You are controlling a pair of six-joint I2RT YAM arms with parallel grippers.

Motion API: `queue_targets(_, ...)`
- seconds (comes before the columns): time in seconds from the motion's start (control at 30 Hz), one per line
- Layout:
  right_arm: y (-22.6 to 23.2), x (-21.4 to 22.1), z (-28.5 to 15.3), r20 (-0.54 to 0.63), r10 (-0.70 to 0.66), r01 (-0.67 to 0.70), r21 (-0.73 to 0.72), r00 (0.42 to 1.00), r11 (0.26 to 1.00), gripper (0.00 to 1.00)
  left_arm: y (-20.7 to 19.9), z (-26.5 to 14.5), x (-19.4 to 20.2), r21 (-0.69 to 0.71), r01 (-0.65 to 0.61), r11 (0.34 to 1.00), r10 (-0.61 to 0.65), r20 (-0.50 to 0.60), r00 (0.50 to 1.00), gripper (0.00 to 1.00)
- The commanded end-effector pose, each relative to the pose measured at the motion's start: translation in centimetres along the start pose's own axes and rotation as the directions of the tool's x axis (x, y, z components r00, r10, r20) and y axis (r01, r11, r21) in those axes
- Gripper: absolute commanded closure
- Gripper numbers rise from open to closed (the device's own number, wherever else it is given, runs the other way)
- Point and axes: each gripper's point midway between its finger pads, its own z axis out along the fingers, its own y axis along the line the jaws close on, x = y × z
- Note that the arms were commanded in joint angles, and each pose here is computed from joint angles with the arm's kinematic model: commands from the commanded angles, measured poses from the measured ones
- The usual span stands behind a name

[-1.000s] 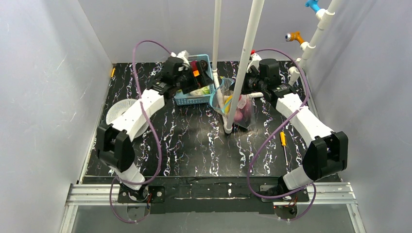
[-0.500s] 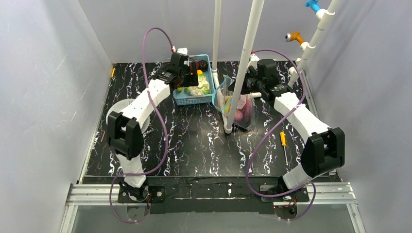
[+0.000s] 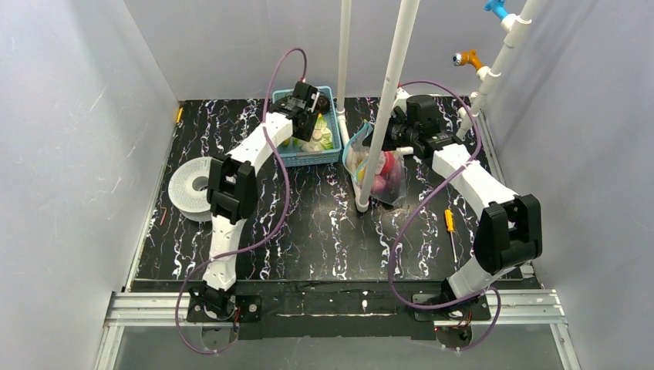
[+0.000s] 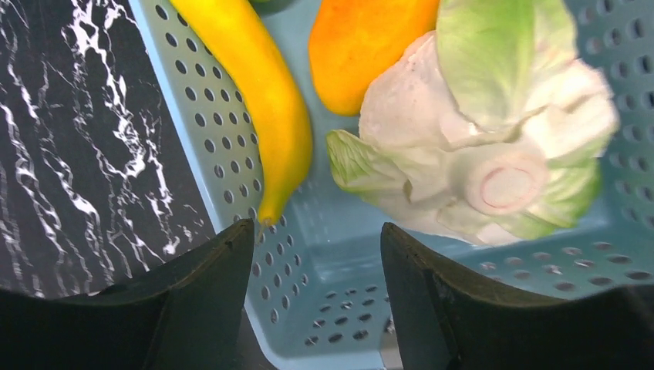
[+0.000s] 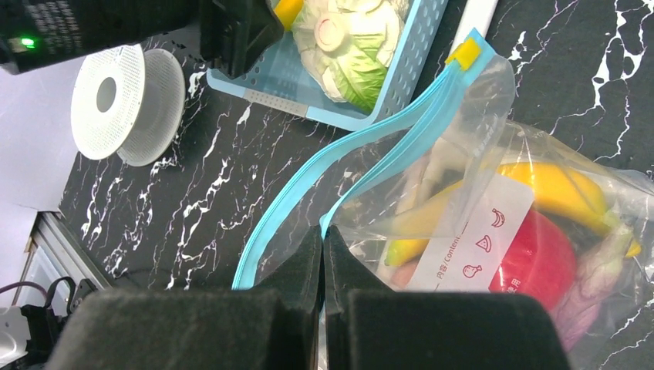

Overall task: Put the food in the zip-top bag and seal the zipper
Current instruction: Pick up the fake fruit from the bin.

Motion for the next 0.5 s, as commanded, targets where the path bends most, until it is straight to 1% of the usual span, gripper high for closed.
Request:
queue_targets(0.0, 0.0, -1.8, 0.1, 0.049, -0.021, 0.022, -0.018, 0.999, 1.0, 0.99, 1.3, 0.6, -0.1, -0.074, -0.233, 0.97, 0.231, -0.034, 0.972, 0.4)
queue_targets(0.07, -0.3, -1.7, 0.4, 0.042, -0.017, 0.017, -0.019, 0.999, 1.0, 0.99, 1.6, 1.3, 0.1, -0.091, -0.308, 0.947, 0.304, -0.052, 0.951, 0.4)
queue_targets(0.2, -0.4, -1.4, 0.9, 0.023, -0.007, 0.007, -0.039, 1.0, 0.999, 0.99, 2.1, 2.5, 0.4, -0.12, -0.413, 0.903, 0.407, -0.07, 0.911, 0.4)
queue_targets(0.33, -0.5, -1.2, 1.1, 0.015, 0.0, 0.0, -0.043, 1.0, 0.999, 0.99, 2.2, 3.2, 0.7, -0.116, -0.476, 0.872, 0.468, -0.09, 0.879, 0.41)
queue_targets(0.47, -0.8, -1.3, 1.1, 0.015, 0.003, -0.003, -0.039, 1.0, 0.999, 0.99, 2.2, 3.8, 1.7, -0.112, -0.503, 0.857, 0.489, -0.13, 0.862, 0.45)
